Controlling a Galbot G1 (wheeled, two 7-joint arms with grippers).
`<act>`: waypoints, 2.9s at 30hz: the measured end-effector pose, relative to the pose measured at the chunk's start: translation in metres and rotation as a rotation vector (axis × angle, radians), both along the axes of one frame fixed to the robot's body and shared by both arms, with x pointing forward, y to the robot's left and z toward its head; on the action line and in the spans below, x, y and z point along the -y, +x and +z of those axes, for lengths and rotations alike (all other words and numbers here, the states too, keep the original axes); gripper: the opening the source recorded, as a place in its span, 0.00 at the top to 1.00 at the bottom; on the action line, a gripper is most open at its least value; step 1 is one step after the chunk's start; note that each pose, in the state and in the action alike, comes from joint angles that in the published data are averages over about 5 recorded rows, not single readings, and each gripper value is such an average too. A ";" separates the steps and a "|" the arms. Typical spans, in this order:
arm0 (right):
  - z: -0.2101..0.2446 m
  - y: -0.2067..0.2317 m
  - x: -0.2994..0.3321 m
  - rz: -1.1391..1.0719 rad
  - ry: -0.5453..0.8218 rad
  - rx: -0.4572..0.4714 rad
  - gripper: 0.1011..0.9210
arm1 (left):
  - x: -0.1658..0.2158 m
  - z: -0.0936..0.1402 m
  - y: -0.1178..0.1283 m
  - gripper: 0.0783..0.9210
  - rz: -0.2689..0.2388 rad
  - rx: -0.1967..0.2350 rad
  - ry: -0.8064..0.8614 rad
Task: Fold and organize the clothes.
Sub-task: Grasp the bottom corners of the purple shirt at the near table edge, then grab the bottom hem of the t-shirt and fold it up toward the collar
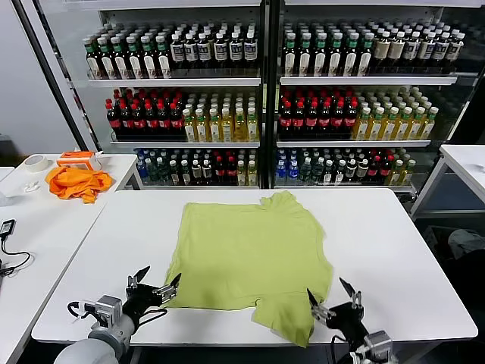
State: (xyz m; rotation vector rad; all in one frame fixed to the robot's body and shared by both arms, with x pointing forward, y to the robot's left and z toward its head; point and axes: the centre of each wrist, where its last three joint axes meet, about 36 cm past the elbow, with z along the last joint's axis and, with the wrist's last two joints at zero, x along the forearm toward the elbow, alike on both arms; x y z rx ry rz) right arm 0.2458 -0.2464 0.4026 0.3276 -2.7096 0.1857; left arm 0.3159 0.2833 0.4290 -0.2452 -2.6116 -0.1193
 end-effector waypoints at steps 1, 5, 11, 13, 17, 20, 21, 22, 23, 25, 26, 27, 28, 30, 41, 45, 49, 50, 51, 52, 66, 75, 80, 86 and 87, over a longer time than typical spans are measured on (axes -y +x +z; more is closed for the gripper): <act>-0.001 -0.001 0.000 0.000 0.001 -0.003 0.12 | 0.000 -0.001 -0.001 0.12 0.001 -0.004 0.000; -0.006 -0.005 -0.004 -0.002 0.006 -0.022 0.12 | 0.001 -0.004 -0.004 0.12 0.008 -0.026 0.004; -0.014 -0.010 -0.009 -0.005 0.016 -0.050 0.12 | -0.002 -0.009 -0.008 0.12 0.025 -0.060 0.008; -0.016 -0.011 -0.011 -0.005 0.019 -0.058 0.12 | -0.002 -0.011 -0.009 0.12 0.032 -0.067 0.007; -0.019 -0.011 -0.014 0.000 0.029 -0.070 0.14 | -0.003 -0.015 -0.008 0.12 0.045 -0.080 0.009; -0.020 -0.011 -0.017 0.005 0.045 -0.078 0.21 | -0.004 -0.018 -0.008 0.12 0.050 -0.091 0.011; -0.020 -0.011 -0.017 0.006 0.051 -0.081 0.24 | -0.004 -0.019 -0.008 0.12 0.050 -0.094 0.010; -0.021 -0.010 -0.018 0.008 0.057 -0.084 0.27 | -0.003 -0.021 -0.009 0.12 0.050 -0.098 0.008; -0.021 -0.010 -0.019 0.008 0.063 -0.087 0.31 | -0.003 -0.022 -0.009 0.14 0.050 -0.101 0.006; -0.021 -0.009 -0.020 0.009 0.074 -0.094 0.38 | -0.002 -0.025 -0.010 0.18 0.050 -0.106 0.002; -0.021 -0.009 -0.020 0.009 0.080 -0.097 0.42 | -0.001 -0.026 -0.011 0.21 0.050 -0.108 0.000; -0.021 -0.008 -0.021 0.008 0.085 -0.101 0.45 | -0.001 -0.027 -0.011 0.25 0.050 -0.109 -0.002; -0.022 -0.008 -0.021 0.007 0.090 -0.105 0.48 | -0.001 -0.027 -0.012 0.29 0.049 -0.109 -0.003; -0.022 -0.007 -0.022 0.006 0.099 -0.112 0.56 | 0.000 -0.028 -0.012 0.36 0.049 -0.111 -0.005; -0.016 -0.005 -0.020 0.012 0.142 -0.136 0.94 | 0.003 -0.033 -0.011 0.73 0.041 -0.113 -0.023; -0.008 -0.006 -0.016 0.019 0.153 -0.140 1.00 | 0.003 -0.032 -0.011 0.87 0.033 -0.107 -0.026; 0.002 -0.007 -0.012 0.029 0.159 -0.140 1.00 | 0.002 -0.029 -0.013 0.98 0.021 -0.104 -0.029; 0.005 -0.008 -0.012 0.031 0.160 -0.141 1.00 | 0.002 -0.027 -0.014 0.99 0.018 -0.104 -0.030; 0.008 -0.009 -0.011 0.033 0.159 -0.141 1.00 | 0.002 -0.026 -0.015 0.99 0.015 -0.105 -0.031; 0.011 -0.010 -0.010 0.035 0.158 -0.142 1.00 | 0.002 -0.024 -0.016 1.00 0.012 -0.105 -0.032; 0.048 -0.037 -0.003 0.064 0.127 -0.169 1.00 | 0.003 0.006 -0.043 1.00 -0.040 -0.092 -0.035; 0.055 -0.046 -0.002 0.060 0.111 -0.167 0.99 | 0.007 0.021 -0.066 1.00 -0.070 -0.105 -0.025; 0.048 -0.041 0.000 0.039 0.091 -0.146 0.87 | 0.007 0.020 -0.068 1.00 -0.073 -0.102 -0.026; 0.034 -0.029 -0.001 0.025 0.071 -0.119 0.66 | 0.006 0.017 -0.064 1.00 -0.080 -0.100 -0.025; 0.031 -0.026 -0.001 0.025 0.069 -0.116 0.63 | 0.006 0.017 -0.063 1.00 -0.081 -0.099 -0.025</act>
